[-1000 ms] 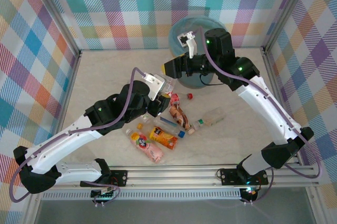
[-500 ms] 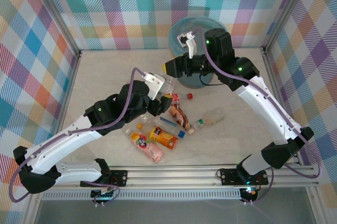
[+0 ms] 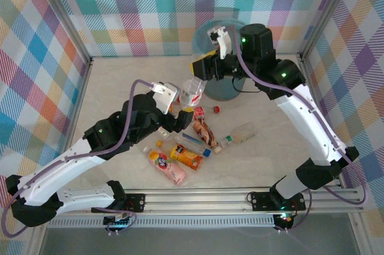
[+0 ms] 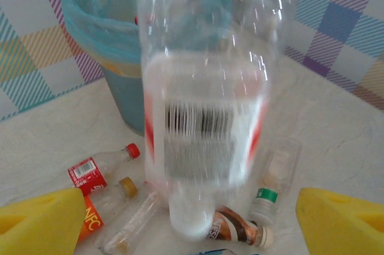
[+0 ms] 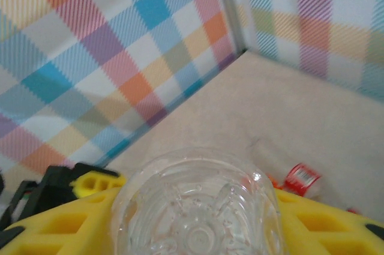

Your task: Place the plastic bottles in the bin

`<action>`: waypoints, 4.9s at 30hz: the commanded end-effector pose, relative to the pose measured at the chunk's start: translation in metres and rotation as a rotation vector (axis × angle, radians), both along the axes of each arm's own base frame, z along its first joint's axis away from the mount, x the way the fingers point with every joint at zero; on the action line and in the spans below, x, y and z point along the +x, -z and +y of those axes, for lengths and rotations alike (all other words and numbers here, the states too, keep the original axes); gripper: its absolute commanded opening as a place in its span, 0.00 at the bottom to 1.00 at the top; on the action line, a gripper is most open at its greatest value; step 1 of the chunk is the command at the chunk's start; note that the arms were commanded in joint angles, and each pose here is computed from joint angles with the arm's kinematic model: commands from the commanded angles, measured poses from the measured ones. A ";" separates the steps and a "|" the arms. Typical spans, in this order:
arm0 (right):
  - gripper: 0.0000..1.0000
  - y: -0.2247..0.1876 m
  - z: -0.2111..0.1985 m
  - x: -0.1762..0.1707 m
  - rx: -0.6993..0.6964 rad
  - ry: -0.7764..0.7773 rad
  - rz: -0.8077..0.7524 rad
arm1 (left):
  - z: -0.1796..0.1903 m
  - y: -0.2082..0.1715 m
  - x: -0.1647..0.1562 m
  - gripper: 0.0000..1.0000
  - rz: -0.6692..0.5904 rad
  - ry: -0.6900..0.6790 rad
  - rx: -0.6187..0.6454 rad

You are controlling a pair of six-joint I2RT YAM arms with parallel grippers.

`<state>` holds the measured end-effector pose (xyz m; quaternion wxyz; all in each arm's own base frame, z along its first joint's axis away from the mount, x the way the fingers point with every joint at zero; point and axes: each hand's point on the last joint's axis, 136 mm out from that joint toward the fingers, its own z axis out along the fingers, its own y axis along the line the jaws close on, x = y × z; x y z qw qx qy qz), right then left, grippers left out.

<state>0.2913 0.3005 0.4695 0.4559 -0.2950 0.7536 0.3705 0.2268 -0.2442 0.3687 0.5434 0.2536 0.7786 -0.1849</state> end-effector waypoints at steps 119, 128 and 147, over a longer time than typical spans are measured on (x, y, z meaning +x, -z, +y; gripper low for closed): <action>0.72 0.185 0.009 0.033 -0.208 0.112 0.290 | 0.067 0.311 -0.092 0.88 1.217 -0.840 -0.280; 0.72 0.188 0.010 0.034 -0.214 0.109 0.293 | 0.058 0.322 -0.096 0.87 1.241 -0.824 -0.235; 0.72 0.195 0.011 0.035 -0.231 0.104 0.304 | 0.064 0.333 -0.103 0.69 1.245 -0.813 -0.209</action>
